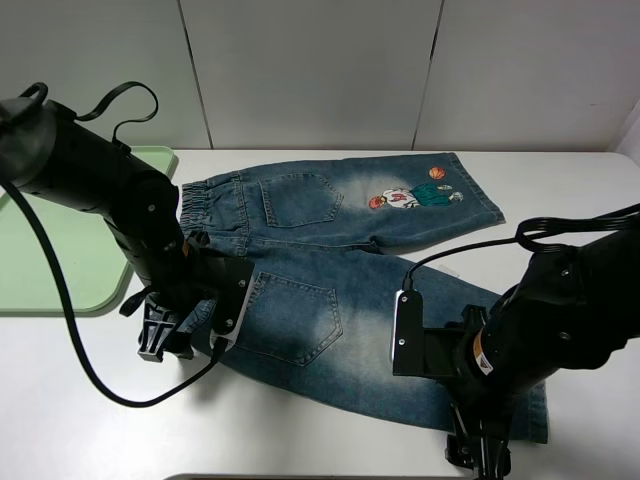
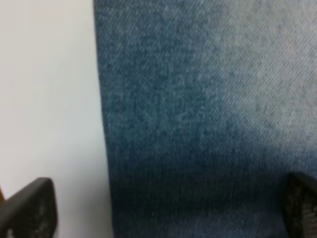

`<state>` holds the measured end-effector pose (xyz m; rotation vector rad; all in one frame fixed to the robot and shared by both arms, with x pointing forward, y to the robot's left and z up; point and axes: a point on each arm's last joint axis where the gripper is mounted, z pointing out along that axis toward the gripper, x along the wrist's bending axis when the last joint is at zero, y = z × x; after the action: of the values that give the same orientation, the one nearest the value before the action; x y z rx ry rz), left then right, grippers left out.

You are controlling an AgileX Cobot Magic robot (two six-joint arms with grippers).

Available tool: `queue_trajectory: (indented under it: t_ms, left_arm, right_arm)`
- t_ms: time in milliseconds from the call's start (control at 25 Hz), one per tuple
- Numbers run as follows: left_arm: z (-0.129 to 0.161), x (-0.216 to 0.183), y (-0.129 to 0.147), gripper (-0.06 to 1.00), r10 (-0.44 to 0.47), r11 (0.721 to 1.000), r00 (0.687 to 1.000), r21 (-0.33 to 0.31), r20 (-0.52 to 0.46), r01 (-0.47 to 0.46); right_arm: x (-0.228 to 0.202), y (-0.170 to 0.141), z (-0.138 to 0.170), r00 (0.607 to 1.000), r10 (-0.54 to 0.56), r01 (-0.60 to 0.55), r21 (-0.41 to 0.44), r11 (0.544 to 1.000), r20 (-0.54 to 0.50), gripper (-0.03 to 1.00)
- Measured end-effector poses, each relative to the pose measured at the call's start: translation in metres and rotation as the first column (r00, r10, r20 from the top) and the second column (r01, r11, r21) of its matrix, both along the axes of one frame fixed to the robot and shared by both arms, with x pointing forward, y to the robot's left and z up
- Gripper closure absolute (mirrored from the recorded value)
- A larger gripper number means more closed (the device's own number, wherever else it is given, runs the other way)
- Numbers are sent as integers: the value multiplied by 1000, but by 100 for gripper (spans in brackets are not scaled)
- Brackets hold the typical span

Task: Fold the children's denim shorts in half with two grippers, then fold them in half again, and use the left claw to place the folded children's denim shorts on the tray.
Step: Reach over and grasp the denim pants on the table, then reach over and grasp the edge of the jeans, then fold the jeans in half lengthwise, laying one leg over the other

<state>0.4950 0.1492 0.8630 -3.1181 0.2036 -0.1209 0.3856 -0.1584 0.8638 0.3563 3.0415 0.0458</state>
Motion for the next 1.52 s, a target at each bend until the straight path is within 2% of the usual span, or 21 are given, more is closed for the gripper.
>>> queue_trajectory:
  t_ms: [520, 640, 680, 720, 1240, 1360, 1520]
  left_arm:
    - [-2, 2, -1, 77, -5, 1000, 1000, -14, 21, 6]
    - [-2, 3, -2, 89, -8, 1000, 1000, -18, 30, 8]
    - [-2, 3, -2, 90, -9, 1000, 1000, -17, 30, 9]
    - [-2, 3, -2, 90, -9, 1000, 1000, -17, 29, 9]
    - [-2, 3, -2, 90, -4, 1000, 999, -22, 36, 5]
    - [-2, 3, -1, 90, -14, 1000, 1000, -6, 28, 14]
    - [1, 2, 0, 90, -16, 1000, 999, -8, 34, 16]
  right_arm:
    - [2, 3, -1, 1000, -24, 23, 30, 999, 19, 78]
    - [2, 3, -1, 1000, -27, 26, 30, 999, 17, 94]
    - [2, 3, -1, 1000, -27, 26, 29, 999, 16, 99]
    - [2, 3, -1, 1000, -27, 26, 29, 999, 16, 100]
    - [1, 2, -1, 999, -35, 35, 22, 999, 10, 100]
    - [1, 1, 0, 997, -75, 75, -1, 997, -11, 100]
    - [5, 4, 6, 982, -185, 184, -46, 982, -38, 100]
